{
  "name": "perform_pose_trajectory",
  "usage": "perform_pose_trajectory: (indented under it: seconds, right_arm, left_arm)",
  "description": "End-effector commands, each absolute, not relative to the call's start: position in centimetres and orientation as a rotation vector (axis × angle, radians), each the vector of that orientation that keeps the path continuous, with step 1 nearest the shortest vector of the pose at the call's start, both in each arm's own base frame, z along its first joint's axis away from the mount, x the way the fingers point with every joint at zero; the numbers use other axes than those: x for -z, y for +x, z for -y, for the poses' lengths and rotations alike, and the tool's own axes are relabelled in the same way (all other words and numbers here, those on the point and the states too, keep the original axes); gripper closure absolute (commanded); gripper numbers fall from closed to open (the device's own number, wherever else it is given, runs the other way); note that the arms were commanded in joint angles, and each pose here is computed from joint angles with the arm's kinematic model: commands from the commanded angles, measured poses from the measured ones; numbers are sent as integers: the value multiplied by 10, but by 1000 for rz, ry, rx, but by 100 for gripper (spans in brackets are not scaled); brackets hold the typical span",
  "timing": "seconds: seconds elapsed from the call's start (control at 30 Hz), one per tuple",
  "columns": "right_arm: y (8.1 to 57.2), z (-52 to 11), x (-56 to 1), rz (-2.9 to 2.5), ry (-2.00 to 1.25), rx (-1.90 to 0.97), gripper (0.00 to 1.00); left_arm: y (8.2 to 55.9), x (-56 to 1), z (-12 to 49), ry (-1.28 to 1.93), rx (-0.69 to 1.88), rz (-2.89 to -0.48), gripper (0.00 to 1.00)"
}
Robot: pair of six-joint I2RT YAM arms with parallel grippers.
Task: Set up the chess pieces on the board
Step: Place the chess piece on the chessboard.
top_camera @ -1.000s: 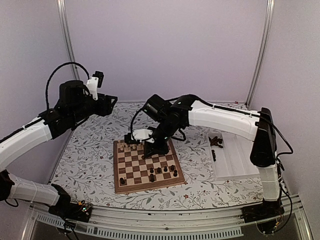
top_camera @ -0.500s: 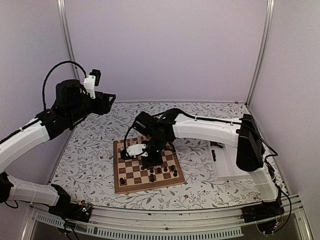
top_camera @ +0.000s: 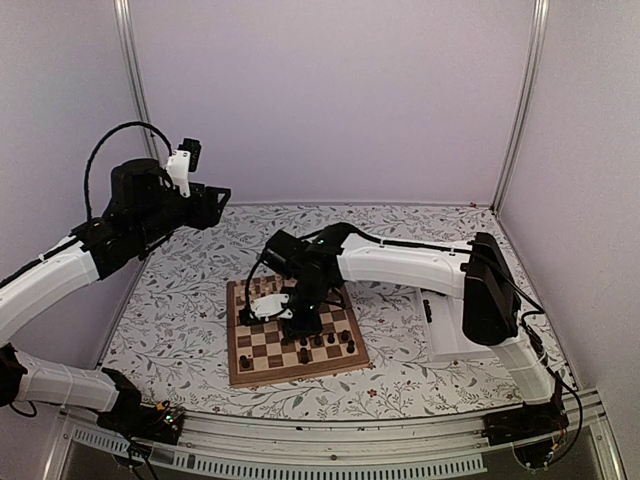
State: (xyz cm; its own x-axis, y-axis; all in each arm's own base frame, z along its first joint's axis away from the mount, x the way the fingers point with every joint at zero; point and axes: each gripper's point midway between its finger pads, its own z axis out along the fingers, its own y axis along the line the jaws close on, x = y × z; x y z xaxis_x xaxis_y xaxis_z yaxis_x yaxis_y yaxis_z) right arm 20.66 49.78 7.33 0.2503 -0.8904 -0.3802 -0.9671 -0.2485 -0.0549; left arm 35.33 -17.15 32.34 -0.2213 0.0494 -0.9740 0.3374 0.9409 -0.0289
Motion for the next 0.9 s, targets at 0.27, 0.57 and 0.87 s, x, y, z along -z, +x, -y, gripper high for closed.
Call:
perform_pose_trajectory:
  seconds: [0.27,0.57,0.87]
  right_arm:
    - [201,-502,-62,-1727,-2281,-382,76]
    - [199,-507,-82,-1704,-2249,-422,65]
    - [198,-509,-70,-1717,-2267,-436,63]
  left_arm:
    - [354,-333,162,268,257,-1758,33]
    - [356,-330,163,272,261,-1768,33]
    - [358,-326,167,283,279,-1780,33]
